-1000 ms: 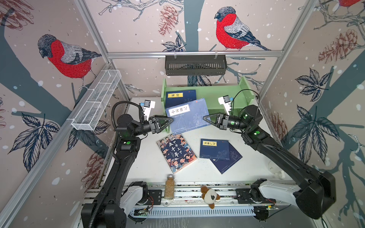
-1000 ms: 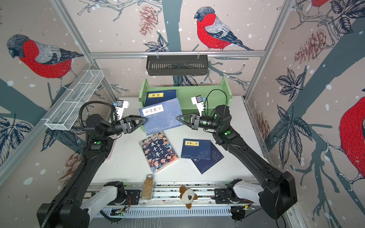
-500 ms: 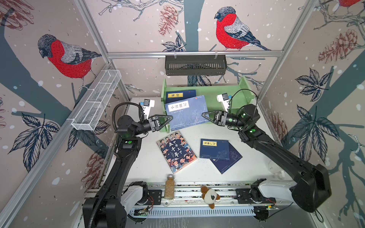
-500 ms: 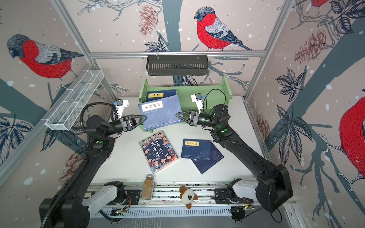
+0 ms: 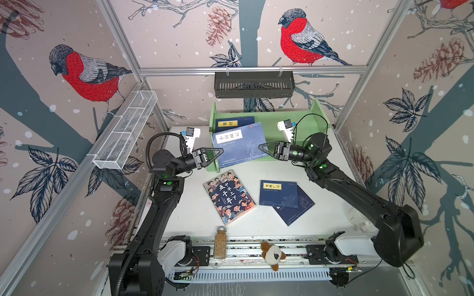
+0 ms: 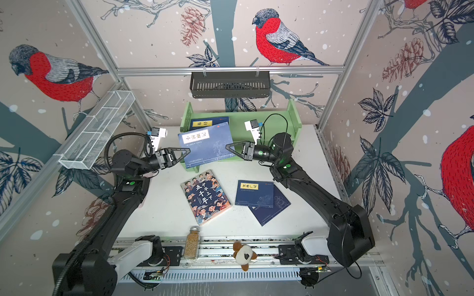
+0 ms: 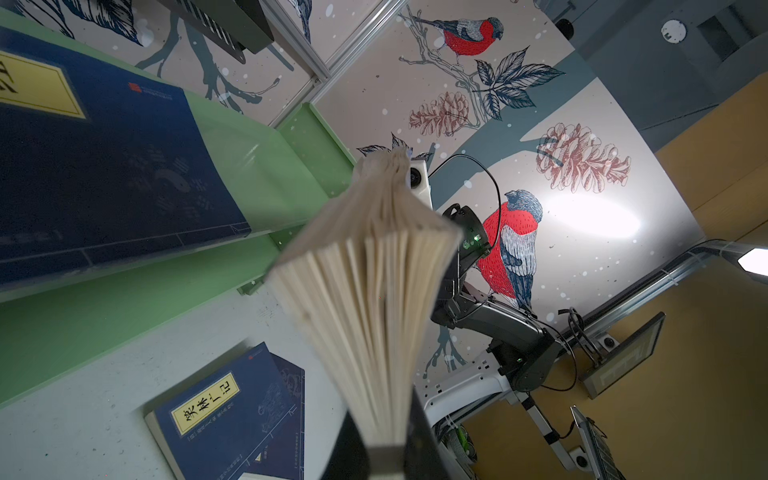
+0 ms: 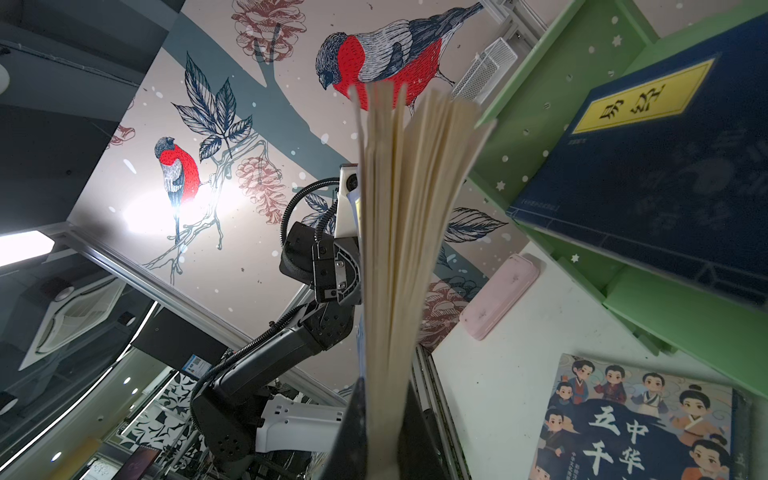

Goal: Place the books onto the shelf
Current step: 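Carry the dark-blue book with both grippers onto the green shelf top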

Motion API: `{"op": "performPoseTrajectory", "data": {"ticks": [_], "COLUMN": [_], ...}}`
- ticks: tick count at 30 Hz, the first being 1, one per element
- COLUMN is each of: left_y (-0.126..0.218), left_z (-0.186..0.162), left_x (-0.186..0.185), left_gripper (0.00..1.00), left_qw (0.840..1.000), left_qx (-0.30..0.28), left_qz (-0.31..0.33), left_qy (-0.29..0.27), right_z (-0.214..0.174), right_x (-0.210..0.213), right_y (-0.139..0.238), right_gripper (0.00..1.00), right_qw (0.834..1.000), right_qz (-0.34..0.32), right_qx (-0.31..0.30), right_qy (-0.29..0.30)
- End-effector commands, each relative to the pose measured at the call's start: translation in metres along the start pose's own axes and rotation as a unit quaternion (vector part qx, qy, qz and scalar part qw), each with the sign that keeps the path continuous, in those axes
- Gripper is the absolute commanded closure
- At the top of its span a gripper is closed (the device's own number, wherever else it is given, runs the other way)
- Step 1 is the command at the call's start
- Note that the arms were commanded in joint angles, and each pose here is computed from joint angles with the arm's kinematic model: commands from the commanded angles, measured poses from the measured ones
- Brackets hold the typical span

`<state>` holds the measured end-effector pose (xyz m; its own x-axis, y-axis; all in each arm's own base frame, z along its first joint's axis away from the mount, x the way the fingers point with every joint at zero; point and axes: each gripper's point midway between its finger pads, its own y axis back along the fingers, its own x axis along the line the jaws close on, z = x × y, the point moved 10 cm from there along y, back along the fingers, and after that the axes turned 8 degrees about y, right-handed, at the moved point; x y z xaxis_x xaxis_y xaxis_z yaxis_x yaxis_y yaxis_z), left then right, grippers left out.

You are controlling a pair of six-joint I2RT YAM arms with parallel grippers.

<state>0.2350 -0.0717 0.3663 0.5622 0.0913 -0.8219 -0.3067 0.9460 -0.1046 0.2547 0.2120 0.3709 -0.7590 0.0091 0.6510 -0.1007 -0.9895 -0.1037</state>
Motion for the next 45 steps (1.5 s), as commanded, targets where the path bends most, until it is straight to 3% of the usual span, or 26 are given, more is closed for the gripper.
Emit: {"op": "performPoseTrajectory", "data": {"ticks": [1,3,8,11,13,15,17,19,25,31,45], "left_y": [-0.001,-0.002,-0.003,-0.003,-0.003,-0.003,-0.001,0.001,0.016,0.024,0.026], "left_z": [0.006,0.008,0.01,0.01,0.011,0.012,0.013,0.014,0.021,0.029,0.03], "left_x": [-0.006,-0.004,-0.001,0.001,0.003,0.004,0.004,0.002,-0.005,-0.024,-0.027], "left_gripper": [0.94,0.97,0.98,0.95,0.88,0.71,0.41,0.26,0.05,0.02,0.02], "left_qw": [1.0,1.0,1.0,1.0,1.0,1.0,1.0,0.999,0.993,0.966,0.958], "left_qx": [-0.003,-0.002,0.003,0.004,0.002,-0.002,-0.009,-0.013,-0.046,-0.081,-0.092], "left_qz": [-0.002,0.005,0.009,0.009,0.011,0.013,0.016,0.019,0.08,0.195,0.208], "left_qy": [-0.023,-0.02,-0.012,-0.012,-0.011,-0.008,-0.012,-0.022,-0.071,-0.151,-0.173], "right_z": [0.004,0.002,-0.002,-0.001,0.0,0.002,0.006,0.01,0.027,0.035,0.047], "right_x": [0.003,-0.002,-0.007,-0.008,-0.009,-0.009,-0.01,-0.012,-0.017,-0.034,-0.064], "right_y": [0.0,0.003,0.004,0.003,0.002,0.001,0.002,0.004,0.012,0.008,-0.006], "right_gripper": [0.74,0.72,0.86,0.98,1.0,1.0,1.0,1.0,1.0,1.0,1.0], "right_qw": [1.0,1.0,1.0,1.0,1.0,1.0,1.0,0.999,0.997,0.993,0.981], "right_qz": [0.001,-0.01,-0.008,-0.005,-0.003,-0.003,-0.01,-0.019,-0.044,-0.085,-0.152], "right_qx": [-0.012,-0.017,-0.018,-0.018,-0.018,-0.019,-0.025,-0.034,-0.063,-0.07,-0.096], "right_qy": [0.014,0.006,-0.002,-0.006,-0.006,-0.006,-0.008,-0.01,-0.009,-0.034,-0.076]}}
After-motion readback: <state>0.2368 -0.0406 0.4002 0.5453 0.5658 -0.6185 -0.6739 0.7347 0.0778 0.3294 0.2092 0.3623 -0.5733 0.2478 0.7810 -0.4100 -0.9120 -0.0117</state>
